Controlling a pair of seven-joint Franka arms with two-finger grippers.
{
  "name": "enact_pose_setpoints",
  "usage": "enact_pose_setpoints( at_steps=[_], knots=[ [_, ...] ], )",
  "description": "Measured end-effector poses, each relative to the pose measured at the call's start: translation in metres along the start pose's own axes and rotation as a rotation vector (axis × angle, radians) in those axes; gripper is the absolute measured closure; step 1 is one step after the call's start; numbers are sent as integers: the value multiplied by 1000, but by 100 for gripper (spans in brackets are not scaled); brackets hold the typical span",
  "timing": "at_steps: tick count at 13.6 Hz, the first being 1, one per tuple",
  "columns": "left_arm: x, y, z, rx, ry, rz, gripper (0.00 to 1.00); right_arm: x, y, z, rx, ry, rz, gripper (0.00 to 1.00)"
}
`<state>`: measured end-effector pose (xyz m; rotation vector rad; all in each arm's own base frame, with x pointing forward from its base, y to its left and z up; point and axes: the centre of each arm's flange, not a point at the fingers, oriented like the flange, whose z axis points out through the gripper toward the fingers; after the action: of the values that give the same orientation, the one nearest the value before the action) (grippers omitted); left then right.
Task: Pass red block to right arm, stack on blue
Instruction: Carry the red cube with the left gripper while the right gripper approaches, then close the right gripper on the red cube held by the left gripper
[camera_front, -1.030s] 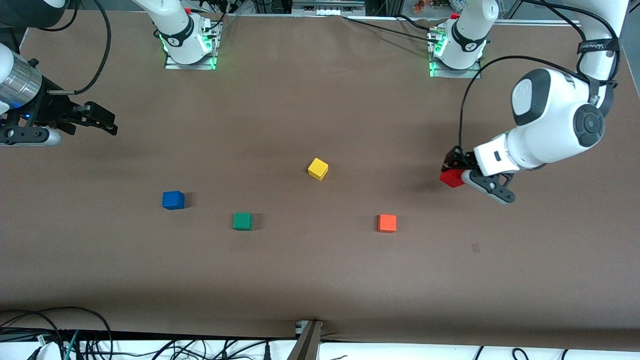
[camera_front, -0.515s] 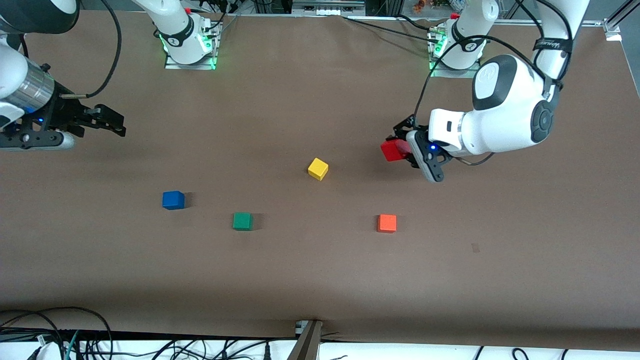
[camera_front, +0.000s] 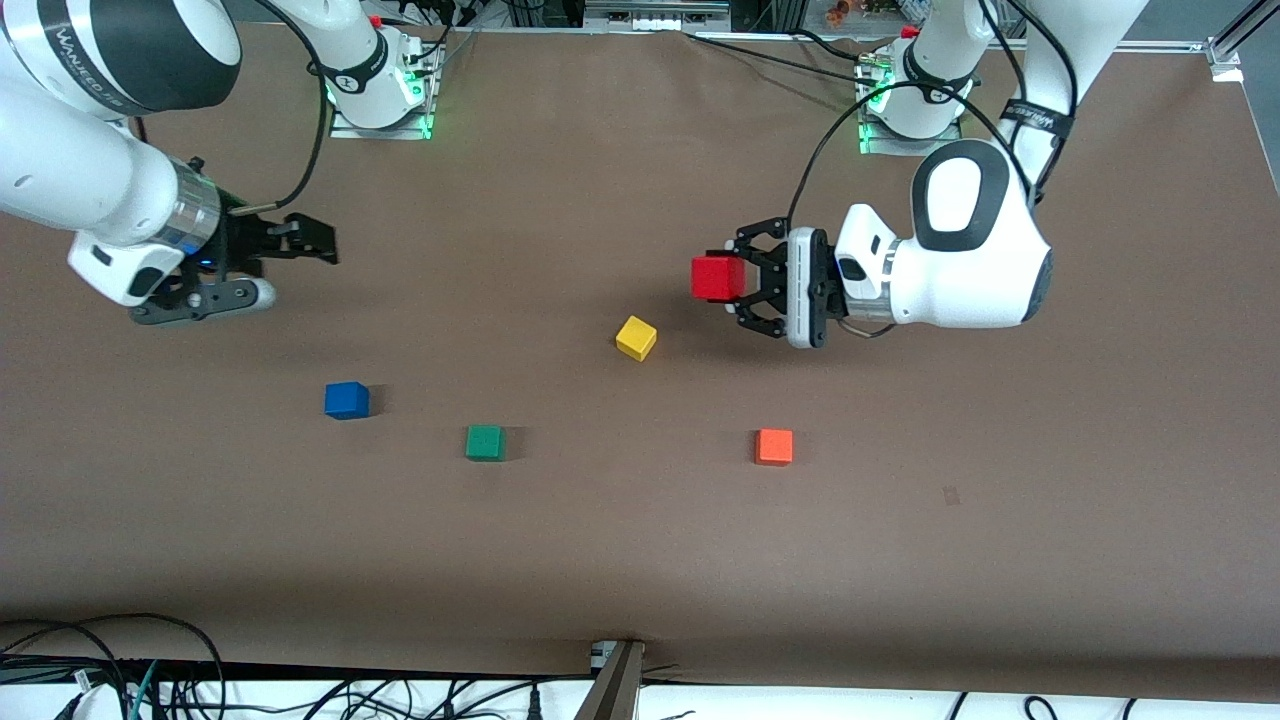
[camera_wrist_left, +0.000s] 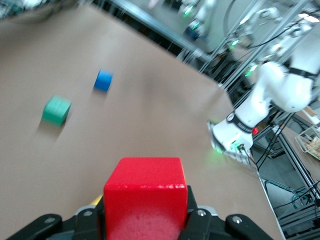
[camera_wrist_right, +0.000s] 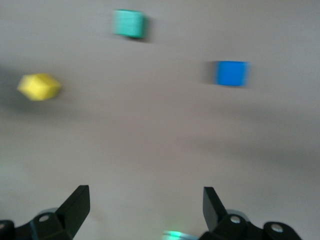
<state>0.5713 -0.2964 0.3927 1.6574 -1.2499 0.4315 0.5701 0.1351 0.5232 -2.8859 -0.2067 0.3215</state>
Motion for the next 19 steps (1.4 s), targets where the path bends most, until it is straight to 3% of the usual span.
enact_pose_setpoints(
  at_steps=[2,6,9,12,15,19],
  knots=[
    [-2,-17,18,-18,75,68,44,10,-8,12,193,-27,24,0],
    [4,-43,52,41,302,230,44,45,-2,45,626,-88,124,0],
    [17,-43,55,90,365,331,44,71,-7,77,871,-124,192,0],
    [17,-45,64,105,421,380,44,82,-6,119,1082,-101,238,0],
    [17,-46,78,108,421,395,44,78,-19,163,1227,-36,219,0],
    [22,-49,83,122,422,402,44,76,-67,178,1249,61,206,0]
  ],
)
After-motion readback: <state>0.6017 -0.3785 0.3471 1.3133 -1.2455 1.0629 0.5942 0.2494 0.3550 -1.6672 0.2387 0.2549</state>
